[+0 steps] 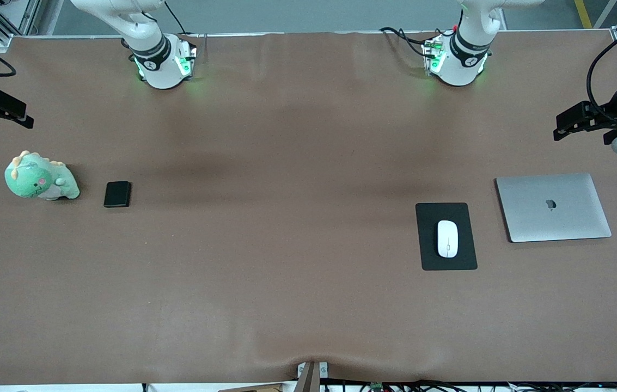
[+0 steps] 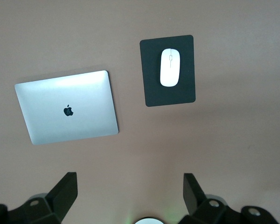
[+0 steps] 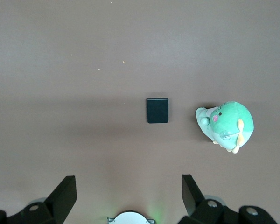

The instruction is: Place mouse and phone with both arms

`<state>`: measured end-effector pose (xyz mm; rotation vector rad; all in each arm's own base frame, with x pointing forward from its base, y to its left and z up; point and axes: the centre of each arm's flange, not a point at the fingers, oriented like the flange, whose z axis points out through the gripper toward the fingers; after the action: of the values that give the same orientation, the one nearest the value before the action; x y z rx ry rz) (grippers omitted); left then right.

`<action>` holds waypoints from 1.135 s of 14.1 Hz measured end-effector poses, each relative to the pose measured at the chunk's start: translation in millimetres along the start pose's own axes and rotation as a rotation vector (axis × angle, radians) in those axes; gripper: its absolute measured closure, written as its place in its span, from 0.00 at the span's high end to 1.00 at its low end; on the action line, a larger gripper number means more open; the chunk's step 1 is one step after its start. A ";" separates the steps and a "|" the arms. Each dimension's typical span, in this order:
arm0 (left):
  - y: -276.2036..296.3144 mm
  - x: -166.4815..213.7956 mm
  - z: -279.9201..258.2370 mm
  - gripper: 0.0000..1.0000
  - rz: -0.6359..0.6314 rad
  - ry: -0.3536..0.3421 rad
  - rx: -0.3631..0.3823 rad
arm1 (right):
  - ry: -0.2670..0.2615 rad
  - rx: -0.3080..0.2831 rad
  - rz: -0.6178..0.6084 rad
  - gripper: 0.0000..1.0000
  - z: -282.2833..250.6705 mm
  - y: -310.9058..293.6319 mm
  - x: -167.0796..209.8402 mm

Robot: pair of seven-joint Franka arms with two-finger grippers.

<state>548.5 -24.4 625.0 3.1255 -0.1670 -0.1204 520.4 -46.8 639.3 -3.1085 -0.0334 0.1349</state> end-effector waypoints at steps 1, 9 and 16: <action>0.4 0.1 0.0 1.00 -0.001 0.000 0.000 | 0.001 0.000 0.000 1.00 -0.1 0.0 0.2; 0.4 0.3 0.3 1.00 -0.003 0.000 0.000 | 0.012 -0.001 0.003 1.00 -2.8 1.5 0.5; 0.4 2.4 3.4 1.00 -0.002 -0.005 0.000 | 0.011 0.003 0.041 1.00 -3.1 21.6 -2.5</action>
<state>550.5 -25.1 621.4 3.1254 -0.1636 -0.1288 518.5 -68.6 642.0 -3.1081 0.0309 0.1191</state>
